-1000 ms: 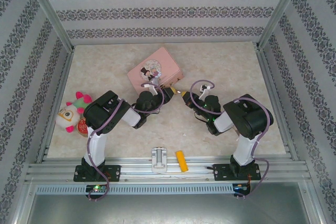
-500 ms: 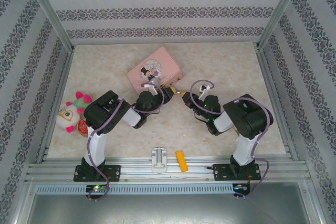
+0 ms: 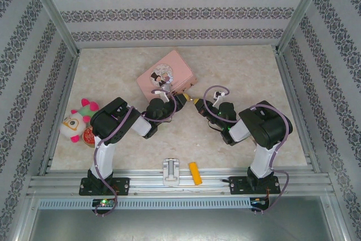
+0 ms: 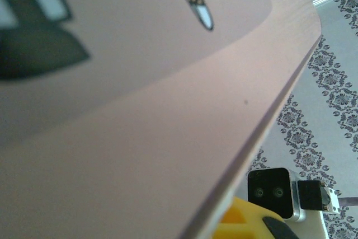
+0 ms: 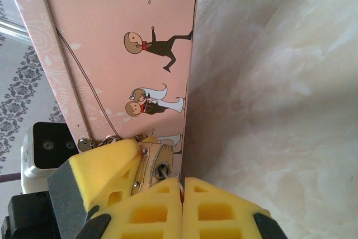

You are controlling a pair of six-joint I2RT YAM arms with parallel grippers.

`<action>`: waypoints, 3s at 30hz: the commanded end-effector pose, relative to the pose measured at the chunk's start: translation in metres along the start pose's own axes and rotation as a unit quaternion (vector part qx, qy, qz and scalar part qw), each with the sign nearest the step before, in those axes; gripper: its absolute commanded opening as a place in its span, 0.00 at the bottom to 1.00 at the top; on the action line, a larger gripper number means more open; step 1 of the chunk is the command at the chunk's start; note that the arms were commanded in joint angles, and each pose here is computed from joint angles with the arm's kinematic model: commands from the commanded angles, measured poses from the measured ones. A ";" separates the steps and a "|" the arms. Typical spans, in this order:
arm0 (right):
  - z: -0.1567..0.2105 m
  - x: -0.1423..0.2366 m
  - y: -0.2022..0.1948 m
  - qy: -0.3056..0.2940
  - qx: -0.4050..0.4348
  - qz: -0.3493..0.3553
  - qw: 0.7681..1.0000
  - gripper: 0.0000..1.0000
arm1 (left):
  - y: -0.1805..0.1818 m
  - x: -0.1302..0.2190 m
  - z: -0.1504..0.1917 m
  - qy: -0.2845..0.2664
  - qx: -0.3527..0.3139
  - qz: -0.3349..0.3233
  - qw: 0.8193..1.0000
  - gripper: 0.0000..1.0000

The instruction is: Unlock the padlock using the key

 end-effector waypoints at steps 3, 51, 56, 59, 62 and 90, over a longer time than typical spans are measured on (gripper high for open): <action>-0.009 -0.006 0.015 0.020 -0.008 -0.056 0.998 0.00 | 0.056 0.010 0.048 0.110 0.178 -0.108 0.972 0.00; -0.012 -0.039 0.028 0.137 0.022 -0.157 0.978 0.00 | 0.058 0.009 0.064 0.192 0.187 -0.154 0.951 0.08; -0.014 -0.045 0.024 0.156 0.017 -0.165 0.974 0.00 | 0.059 0.008 0.068 0.210 0.191 -0.161 0.945 0.11; -0.012 -0.048 0.021 0.169 0.013 -0.172 0.970 0.00 | 0.058 0.005 0.069 0.222 0.192 -0.160 0.942 0.11; -0.012 -0.051 0.019 0.185 0.007 -0.183 0.966 0.00 | 0.057 0.003 0.071 0.232 0.198 -0.160 0.939 0.12; 0.010 -0.037 -0.016 0.211 -0.231 -0.081 0.946 0.00 | 0.060 -0.009 0.078 0.271 0.196 -0.141 0.932 0.22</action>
Point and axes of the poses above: each hand's point on the last joint's axis, 136 mm out from that joint toward the fingers, its own x axis back along the fingers, its own y axis along the line the jaws close on, z = x × y, the point moved 7 cm from there along x, back along the fingers, and after that the axes turned 6 degrees about x, right-handed, at the moved point
